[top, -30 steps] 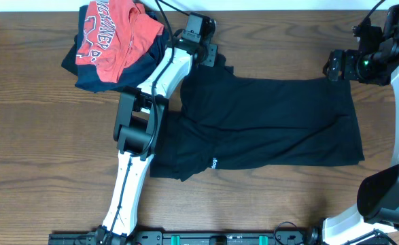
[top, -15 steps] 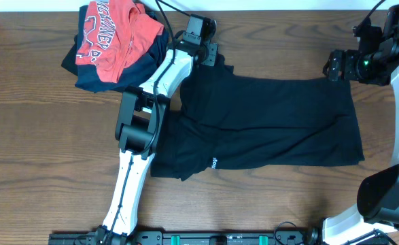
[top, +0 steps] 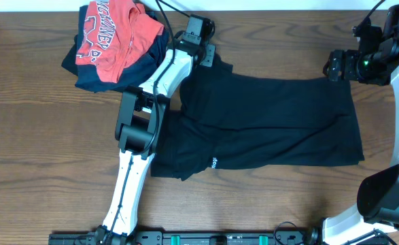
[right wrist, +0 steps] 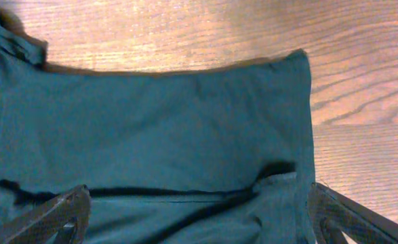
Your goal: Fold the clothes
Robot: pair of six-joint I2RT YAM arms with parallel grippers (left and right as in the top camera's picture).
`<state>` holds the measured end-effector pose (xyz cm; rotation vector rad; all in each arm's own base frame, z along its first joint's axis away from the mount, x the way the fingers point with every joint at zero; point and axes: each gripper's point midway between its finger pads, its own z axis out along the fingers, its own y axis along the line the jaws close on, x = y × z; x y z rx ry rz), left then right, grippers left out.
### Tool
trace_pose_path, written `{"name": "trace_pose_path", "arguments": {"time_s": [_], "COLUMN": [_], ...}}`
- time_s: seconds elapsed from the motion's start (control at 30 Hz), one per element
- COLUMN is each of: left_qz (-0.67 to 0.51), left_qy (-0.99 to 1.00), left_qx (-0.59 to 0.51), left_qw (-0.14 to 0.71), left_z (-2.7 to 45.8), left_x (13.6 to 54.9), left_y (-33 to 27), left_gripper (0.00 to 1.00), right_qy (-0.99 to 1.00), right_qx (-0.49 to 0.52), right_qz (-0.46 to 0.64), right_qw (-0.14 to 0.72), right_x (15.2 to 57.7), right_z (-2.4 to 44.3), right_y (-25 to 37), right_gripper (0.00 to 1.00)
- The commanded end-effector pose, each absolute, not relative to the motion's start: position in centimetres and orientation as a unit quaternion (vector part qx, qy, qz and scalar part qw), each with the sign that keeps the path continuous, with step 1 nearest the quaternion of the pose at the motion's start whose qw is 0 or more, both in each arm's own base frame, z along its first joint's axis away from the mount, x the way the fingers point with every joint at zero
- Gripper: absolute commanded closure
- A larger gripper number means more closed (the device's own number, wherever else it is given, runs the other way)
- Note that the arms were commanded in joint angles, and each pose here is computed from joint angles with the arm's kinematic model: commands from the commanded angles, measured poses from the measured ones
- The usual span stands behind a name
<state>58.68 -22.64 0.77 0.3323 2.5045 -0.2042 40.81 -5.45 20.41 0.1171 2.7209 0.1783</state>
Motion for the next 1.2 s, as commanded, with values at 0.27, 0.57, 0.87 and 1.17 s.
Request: {"name": "trace_pose_path", "arguments": {"time_s": [0.27, 0.57, 0.87, 1.17], "left_qz": [-0.065, -0.085, -0.106, -0.107], "left_qy": [0.955, 0.972, 0.974, 0.973], "left_qx": [0.132, 0.088, 0.088, 0.094], "left_qw": [0.258, 0.201, 0.18, 0.179], "left_z": [6.1, 10.7, 10.5, 10.5], "left_x": [55.0, 50.3, 49.1, 48.8], "left_y": [-21.8, -20.9, -22.0, -22.6], "left_gripper": [0.94, 0.94, 0.94, 0.94], "right_qy": [0.975, 0.983, 0.984, 0.986], "right_qx": [0.043, 0.065, 0.084, 0.104], "right_qz": [0.066, 0.027, 0.03, 0.031], "right_qw": [0.209, 0.172, 0.157, 0.126], "right_x": [41.1, 43.9, 48.1, 48.3], "right_z": [20.7, 14.9, 5.9, 0.0], "right_y": [-5.1, -7.4, -9.7, -11.5], "right_gripper": [0.04, 0.04, 0.05, 0.13]}}
